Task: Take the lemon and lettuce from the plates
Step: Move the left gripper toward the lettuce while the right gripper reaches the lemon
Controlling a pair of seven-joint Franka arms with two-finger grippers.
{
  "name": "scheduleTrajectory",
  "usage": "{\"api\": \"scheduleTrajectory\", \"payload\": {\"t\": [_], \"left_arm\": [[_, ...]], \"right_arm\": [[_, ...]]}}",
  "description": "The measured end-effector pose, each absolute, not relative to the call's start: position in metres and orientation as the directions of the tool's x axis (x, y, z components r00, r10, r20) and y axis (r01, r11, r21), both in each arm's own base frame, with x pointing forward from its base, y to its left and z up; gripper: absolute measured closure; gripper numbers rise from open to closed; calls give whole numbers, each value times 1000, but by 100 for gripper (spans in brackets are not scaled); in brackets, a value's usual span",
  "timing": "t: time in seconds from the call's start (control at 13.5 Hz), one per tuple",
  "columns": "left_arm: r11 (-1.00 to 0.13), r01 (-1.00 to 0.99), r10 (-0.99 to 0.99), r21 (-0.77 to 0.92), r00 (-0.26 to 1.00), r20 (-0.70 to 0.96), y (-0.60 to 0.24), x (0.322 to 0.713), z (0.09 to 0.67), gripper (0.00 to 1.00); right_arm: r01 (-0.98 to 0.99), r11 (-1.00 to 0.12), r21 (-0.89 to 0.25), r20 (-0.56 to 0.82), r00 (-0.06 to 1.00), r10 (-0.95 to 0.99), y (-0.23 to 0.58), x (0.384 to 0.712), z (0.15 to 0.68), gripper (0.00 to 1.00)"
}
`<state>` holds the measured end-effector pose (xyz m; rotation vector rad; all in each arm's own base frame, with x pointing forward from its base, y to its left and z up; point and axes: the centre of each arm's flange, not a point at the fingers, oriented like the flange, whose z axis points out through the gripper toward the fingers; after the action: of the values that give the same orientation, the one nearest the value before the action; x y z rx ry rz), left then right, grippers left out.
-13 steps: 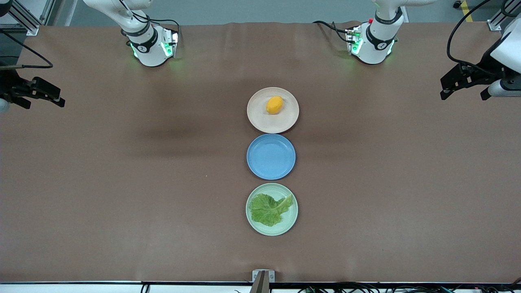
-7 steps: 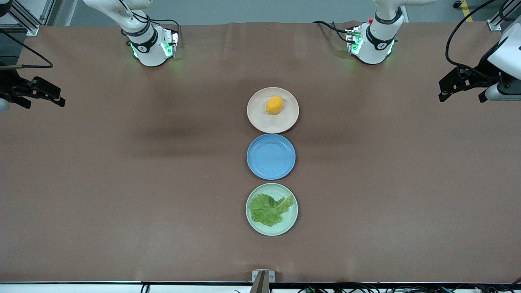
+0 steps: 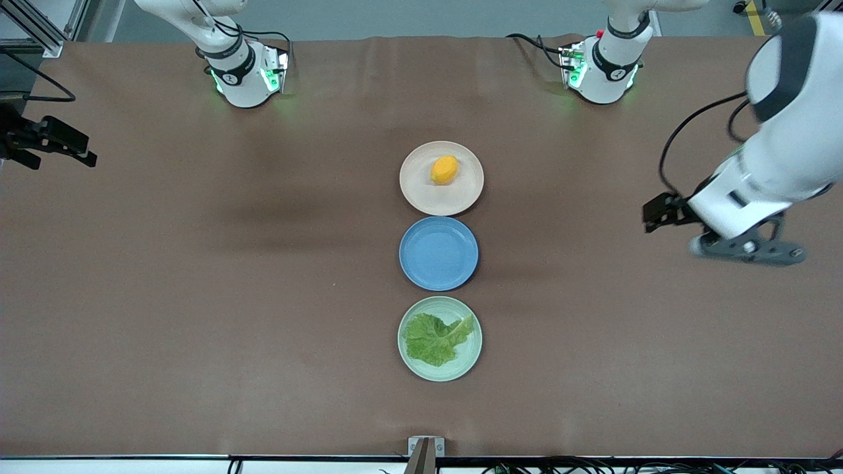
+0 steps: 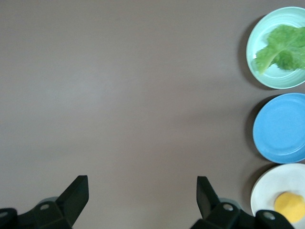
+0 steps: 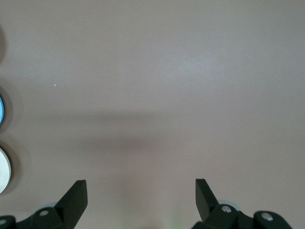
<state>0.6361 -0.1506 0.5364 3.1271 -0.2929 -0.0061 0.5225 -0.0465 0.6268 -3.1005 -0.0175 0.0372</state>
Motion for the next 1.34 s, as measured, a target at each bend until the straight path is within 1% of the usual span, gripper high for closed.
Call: {"api": "scheduleTrajectory", "payload": {"t": [0.15,0.3,0.59,0.74,0.82,0.97,1.19,1.34], "left_arm": [[-974,-225,-225,8,974,3,-181,649,503,0],[-967,-253,-253,14,967,33,-205,659,479,0],[-948,-316,-310,29,943,119,-258,673,427,0],[-936,-349,-339,37,926,164,-286,677,396,0],[-930,-366,-352,42,916,191,-301,678,378,0],[-917,-395,-371,51,894,250,-328,680,342,0],[-900,-432,-390,62,860,329,-360,676,301,2],[-896,-439,-387,67,845,370,-367,677,282,3]], "right_arm": [[6,-999,-41,-36,999,8,-49,527,619,0],[3,-999,-40,-53,999,5,-50,540,602,0],[-12,-999,-40,-138,990,-6,-59,569,546,0],[-24,-999,-39,-179,984,-16,-52,572,532,0],[-72,-997,-30,-196,978,-65,-45,571,531,0],[-191,-981,-5,-209,960,-186,-10,570,533,0],[-359,-933,5,-225,909,-350,83,561,537,0],[-428,-904,17,-205,883,-422,136,552,530,0]]}}
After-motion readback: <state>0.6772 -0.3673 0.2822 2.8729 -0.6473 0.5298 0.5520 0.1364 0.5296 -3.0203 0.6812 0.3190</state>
